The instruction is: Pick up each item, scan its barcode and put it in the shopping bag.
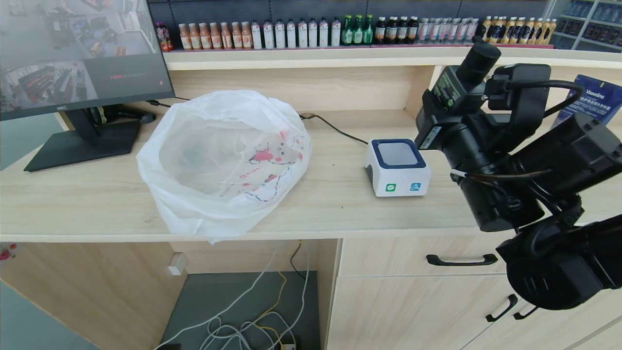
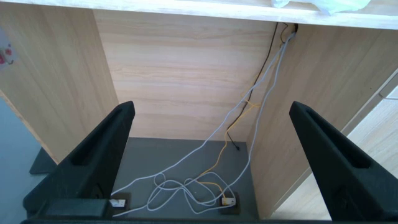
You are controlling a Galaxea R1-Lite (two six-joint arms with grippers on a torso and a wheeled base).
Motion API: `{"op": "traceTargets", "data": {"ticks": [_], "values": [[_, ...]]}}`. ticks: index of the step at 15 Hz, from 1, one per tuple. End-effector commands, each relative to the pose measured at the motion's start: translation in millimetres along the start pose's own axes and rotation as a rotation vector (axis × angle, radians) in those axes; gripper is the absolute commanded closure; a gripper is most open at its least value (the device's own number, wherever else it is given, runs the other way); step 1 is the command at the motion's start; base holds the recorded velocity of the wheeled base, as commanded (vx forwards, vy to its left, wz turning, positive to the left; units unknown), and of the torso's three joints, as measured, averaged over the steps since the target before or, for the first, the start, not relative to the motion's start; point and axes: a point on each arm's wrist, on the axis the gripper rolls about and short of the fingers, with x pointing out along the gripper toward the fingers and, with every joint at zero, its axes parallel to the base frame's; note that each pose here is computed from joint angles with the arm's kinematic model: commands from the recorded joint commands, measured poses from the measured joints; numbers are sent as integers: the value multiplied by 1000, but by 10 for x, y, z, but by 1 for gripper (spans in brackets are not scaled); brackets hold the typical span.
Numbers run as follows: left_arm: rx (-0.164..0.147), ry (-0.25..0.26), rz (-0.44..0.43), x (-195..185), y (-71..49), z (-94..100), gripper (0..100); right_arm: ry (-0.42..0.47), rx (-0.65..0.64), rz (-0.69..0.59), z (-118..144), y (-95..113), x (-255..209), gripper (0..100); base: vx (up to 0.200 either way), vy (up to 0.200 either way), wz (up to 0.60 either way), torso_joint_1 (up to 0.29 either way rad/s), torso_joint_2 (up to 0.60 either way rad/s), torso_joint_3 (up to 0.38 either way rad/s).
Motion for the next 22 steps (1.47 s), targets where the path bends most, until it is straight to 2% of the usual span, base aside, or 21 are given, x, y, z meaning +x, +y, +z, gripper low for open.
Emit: {"op": "traceTargets", "data": {"ticks": [1,5,7,9,11,15,17,19,22], "values": [[0,0,0,0,0,0,0,11,4,30,-135,73,60,100,0,0,0,0,0,0],[0,0,1,0,0,0,0,6,-1,78,-105,81,82,100,0,0,0,0,0,0],[0,0,1,0,0,0,0,-78,-125,91,-21,-31,216,100,0,0,0,0,0,0],[0,0,1,0,0,0,0,-123,-188,176,-15,-11,253,100,0,0,0,0,0,0],[0,0,0,0,0,0,0,-142,-236,192,6,-39,261,100,0,0,0,0,0,0],[0,0,0,0,0,0,0,-268,-443,393,-20,-215,316,100,0,0,0,0,0,0],[0,0,0,0,0,0,0,-274,-504,426,-71,-302,319,100,0,0,0,0,0,0],[0,0,1,0,0,0,0,-291,-531,471,-98,-291,303,100,0,0,0,0,0,0],[0,0,0,0,0,0,0,-327,-564,603,-250,-237,267,100,0,0,0,0,0,0]]}}
